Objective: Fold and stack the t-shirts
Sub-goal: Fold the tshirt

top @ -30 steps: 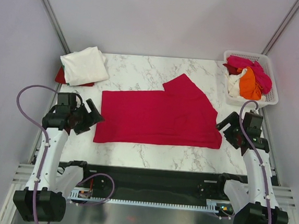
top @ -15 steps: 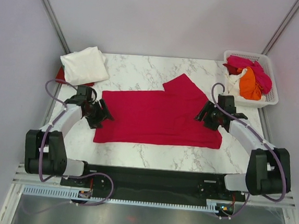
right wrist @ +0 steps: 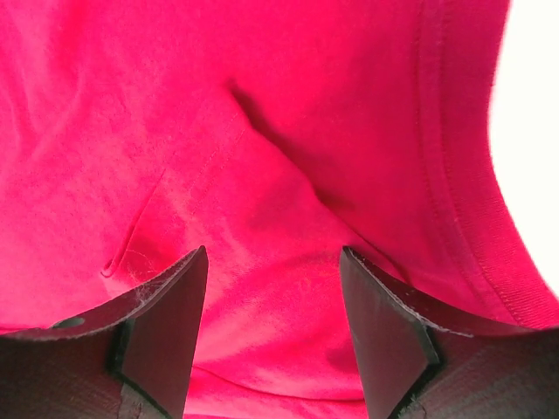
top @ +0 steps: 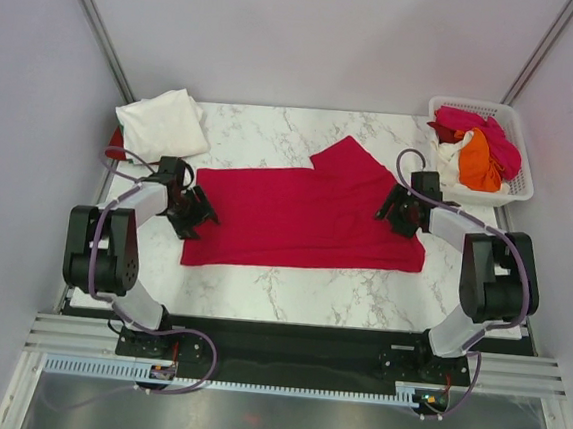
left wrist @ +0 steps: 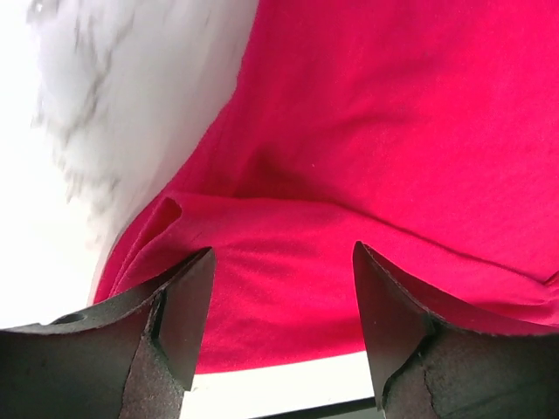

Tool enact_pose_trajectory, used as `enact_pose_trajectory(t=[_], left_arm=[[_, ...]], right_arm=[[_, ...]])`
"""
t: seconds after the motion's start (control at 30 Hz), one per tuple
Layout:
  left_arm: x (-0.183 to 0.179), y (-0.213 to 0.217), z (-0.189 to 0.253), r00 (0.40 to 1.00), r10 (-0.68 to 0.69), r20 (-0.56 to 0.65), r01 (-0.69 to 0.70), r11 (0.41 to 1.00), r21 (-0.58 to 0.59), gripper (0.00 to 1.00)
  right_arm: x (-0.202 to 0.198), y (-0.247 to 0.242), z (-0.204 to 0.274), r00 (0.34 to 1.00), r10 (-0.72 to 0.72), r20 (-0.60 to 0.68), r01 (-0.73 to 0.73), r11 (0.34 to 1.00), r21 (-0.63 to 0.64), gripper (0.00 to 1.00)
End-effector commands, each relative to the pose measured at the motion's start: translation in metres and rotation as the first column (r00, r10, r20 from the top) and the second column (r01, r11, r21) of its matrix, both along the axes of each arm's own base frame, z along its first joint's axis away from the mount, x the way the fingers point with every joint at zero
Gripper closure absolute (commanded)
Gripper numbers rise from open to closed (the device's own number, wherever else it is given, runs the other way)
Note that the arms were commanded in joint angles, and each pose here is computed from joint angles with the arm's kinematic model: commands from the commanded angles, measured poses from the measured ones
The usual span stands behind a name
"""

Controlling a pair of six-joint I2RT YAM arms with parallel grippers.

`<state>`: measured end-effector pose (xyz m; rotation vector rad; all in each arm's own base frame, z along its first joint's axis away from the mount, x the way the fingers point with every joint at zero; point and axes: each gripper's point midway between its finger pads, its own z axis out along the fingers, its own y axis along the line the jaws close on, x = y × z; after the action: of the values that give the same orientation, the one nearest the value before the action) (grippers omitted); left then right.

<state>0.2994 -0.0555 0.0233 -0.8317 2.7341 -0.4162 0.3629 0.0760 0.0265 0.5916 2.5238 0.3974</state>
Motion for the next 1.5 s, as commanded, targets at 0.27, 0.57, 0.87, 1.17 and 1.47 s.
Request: enact_pose_trajectory(t=[0.27, 0.57, 0.87, 1.17, 1.47], left_arm=[[0.033, 0.017, -0.008, 0.998, 0.051, 0.041, -0.054, 0.995, 0.085, 0.27], [0.032, -0.008, 0.11, 0.927, -0.259, 0.27, 0.234, 0.965, 0.12, 0.16], [0.01, 0.02, 0.099, 0.926, -0.304, 0.222, 0.205, 0.902, 0.38, 0.19], [0.009, 0.003, 0.106, 0.896, -0.381, 0.228, 0.256, 0.863, 0.435, 0.2], [0.006, -0.01, 0.099, 0.883, -0.422, 0.207, 0.303, 0.847, 0.436, 0.2]], right_arm=[[0.014, -0.034, -0.007, 0.997, -0.075, -0.008, 0.074, 0.991, -0.113, 0.24], [0.056, 0.012, 0.117, 0.964, 0.104, 0.244, -0.092, 0.994, -0.061, 0.11], [0.189, 0.039, 0.13, 0.922, 0.18, 0.344, -0.141, 0.981, -0.134, 0.11], [0.288, 0.083, 0.059, 0.895, 0.267, 0.356, -0.177, 0.947, -0.267, 0.14], [0.305, 0.099, 0.024, 0.893, 0.235, 0.384, -0.077, 0.92, -0.383, 0.12]])
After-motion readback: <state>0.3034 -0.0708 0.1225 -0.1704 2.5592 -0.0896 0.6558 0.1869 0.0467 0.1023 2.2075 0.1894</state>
